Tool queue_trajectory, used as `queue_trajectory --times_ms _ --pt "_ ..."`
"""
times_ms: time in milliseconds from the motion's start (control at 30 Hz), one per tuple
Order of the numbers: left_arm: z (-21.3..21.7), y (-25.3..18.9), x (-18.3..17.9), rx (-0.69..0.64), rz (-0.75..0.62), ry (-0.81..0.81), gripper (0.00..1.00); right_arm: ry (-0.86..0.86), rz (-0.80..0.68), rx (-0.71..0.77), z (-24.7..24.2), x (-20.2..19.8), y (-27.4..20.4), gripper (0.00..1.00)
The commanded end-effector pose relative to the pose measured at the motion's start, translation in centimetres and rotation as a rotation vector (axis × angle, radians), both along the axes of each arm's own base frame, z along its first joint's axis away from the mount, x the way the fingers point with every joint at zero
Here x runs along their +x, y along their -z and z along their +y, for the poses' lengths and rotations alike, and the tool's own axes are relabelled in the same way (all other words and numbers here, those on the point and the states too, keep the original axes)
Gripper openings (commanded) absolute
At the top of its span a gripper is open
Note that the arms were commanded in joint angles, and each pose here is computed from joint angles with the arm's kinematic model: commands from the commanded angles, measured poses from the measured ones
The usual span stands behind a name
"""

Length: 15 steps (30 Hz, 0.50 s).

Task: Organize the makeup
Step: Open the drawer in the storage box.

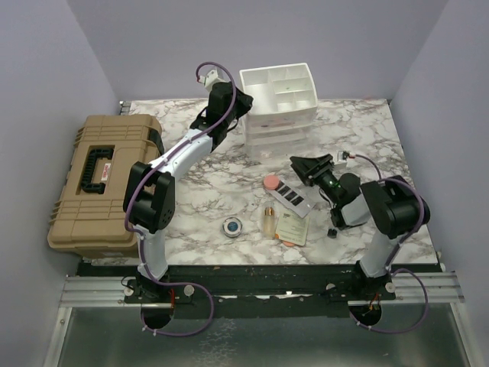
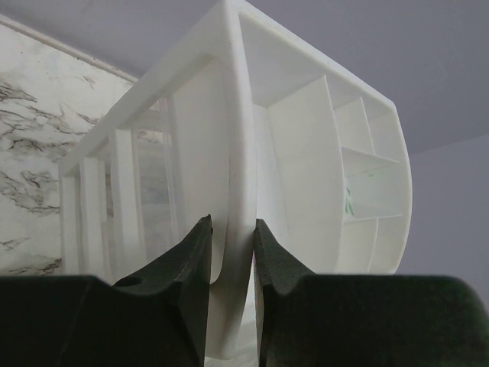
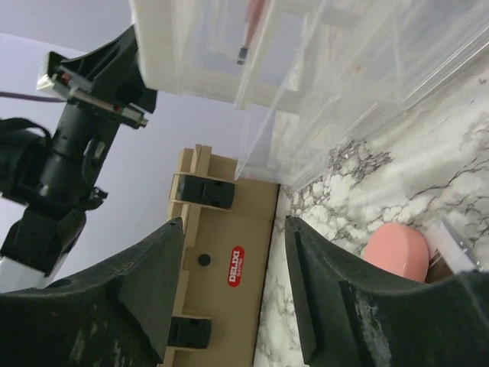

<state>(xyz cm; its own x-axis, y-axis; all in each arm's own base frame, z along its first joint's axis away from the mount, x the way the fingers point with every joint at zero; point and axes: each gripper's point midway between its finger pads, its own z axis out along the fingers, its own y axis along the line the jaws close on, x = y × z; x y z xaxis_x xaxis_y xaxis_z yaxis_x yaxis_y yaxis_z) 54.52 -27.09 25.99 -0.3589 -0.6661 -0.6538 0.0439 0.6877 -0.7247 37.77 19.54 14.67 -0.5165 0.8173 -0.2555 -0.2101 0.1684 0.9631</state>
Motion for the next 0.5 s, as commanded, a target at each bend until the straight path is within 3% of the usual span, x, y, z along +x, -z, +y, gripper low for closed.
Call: queue_trajectory --times_ms 0,100,233,467 --pt "0.8 1.7 -0.7 0.021 0.048 -0.009 0.07 0.063 -0.187 -0.032 -1.7 -1.6 -4.9 0.63" --pt "1.3 1.2 -1.2 0.038 0.038 -0.018 0.24 0.088 -0.134 -0.177 -2.4 -0.8 -4.4 0.66" --pt "2.3 0.2 -1.9 0.059 0.015 -0.028 0.44 0.196 0.050 -0.449 -5.0 0.7 -2.9 0.69" --pt "1.7 -2.3 -2.2 0.072 -0.044 0.044 0.61 0.317 0.184 -0.797 -9.7 2.9 -3.7 0.76"
